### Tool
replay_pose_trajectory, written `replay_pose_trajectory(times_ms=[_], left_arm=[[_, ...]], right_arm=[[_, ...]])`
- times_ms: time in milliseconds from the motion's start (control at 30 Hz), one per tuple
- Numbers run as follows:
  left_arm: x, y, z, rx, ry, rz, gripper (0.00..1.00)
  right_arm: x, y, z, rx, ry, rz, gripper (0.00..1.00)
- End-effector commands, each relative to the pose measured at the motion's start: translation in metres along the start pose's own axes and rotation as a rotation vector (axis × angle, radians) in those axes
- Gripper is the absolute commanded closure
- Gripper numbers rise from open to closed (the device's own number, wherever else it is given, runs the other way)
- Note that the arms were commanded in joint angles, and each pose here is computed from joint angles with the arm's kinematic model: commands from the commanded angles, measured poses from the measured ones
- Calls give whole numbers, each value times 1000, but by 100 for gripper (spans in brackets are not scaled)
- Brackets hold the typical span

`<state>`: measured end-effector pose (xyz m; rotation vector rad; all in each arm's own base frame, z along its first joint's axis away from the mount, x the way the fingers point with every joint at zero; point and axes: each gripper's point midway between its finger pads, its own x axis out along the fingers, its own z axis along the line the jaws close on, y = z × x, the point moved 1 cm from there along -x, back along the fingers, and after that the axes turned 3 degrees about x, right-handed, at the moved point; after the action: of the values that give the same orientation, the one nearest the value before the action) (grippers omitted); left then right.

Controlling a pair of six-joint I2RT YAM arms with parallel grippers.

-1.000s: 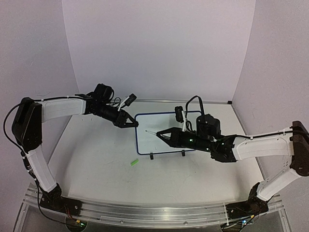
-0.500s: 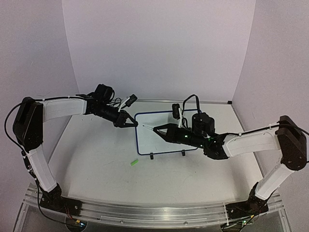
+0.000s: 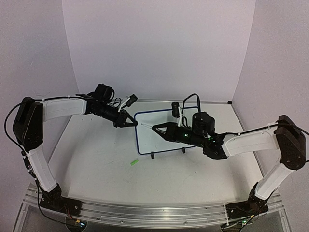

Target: Write a sentence on the whiteboard

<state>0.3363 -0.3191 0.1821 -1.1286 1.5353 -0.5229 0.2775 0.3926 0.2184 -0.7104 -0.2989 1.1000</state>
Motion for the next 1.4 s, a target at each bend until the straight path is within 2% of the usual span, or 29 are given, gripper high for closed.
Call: replay_pose_trajectory(times_ms=[0,500,1367], left_arm=[[-6,-4,-1,21,-25,13,100],[-6,-5,-2,18,-18,12,100],[-4,-3,-2,15,-11,18,100]], right_arm=[[7,-26,11,-22,-52,-75,100],[26,-35,-1,-22,-58,-91,100],[32,-47,-25,5,-20,-159,100]])
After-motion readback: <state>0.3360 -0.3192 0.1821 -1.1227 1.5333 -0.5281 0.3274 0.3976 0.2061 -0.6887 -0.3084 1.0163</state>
